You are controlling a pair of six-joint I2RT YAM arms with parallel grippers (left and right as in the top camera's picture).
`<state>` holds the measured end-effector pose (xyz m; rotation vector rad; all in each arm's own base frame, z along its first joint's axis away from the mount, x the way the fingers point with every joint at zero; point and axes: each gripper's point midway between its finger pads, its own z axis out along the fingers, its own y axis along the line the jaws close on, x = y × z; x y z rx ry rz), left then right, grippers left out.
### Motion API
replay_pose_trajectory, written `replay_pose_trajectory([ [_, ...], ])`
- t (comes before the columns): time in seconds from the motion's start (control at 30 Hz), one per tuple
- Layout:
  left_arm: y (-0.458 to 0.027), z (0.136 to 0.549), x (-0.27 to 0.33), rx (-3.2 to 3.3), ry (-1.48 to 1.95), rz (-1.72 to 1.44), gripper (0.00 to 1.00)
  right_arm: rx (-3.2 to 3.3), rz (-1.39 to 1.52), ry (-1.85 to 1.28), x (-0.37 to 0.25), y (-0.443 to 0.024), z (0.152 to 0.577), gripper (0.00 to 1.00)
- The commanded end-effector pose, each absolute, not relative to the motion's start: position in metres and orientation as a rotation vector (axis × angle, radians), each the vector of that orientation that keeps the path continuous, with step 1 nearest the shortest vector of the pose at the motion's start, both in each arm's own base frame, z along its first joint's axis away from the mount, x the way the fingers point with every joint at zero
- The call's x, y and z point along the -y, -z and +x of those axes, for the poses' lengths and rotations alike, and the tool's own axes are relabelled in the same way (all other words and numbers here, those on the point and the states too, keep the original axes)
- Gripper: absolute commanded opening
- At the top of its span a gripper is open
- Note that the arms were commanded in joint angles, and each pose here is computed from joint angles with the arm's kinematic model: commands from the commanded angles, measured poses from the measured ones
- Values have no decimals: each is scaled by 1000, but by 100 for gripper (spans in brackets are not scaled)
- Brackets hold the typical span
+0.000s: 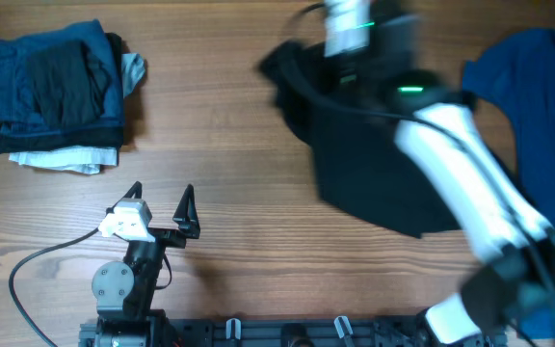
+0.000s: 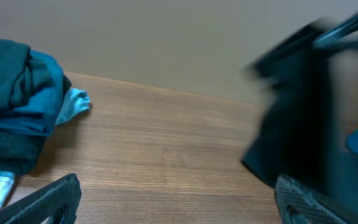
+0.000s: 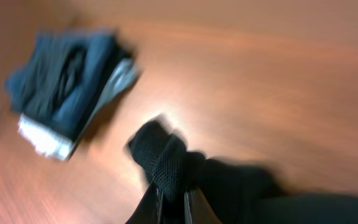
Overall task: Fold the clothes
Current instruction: 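Drag the black shirt with the right gripper leftward onto the table center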
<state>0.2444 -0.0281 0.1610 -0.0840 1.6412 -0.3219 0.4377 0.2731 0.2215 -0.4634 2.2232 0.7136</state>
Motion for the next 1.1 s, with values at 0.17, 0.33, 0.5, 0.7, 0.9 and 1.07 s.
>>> replay_pose_trajectory([
  [0.17, -159, 245, 25, -1642, 294, -81, 100, -2310, -640, -871, -373, -139, 400, 5],
  [0.33, -159, 245, 25, -1642, 294, -81, 100, -2309, -640, -871, -373, -140, 400, 24],
  [0.5, -160, 245, 25, -1637, 294, -80, 100, -2313, -640, -870, -373, -139, 399, 31],
  [0.7, -169, 245, 26, -1602, 299, -72, 100, -2316, -638, -867, -371, -140, 399, 36],
  [0.9, -214, 235, 53, -1455, 413, 85, 100, -2266, -559, -848, -340, -187, 415, 38],
  [1.07, -227, 234, 53, -1592, 426, 62, 100, -2292, -401, -748, -270, -222, 427, 38],
])
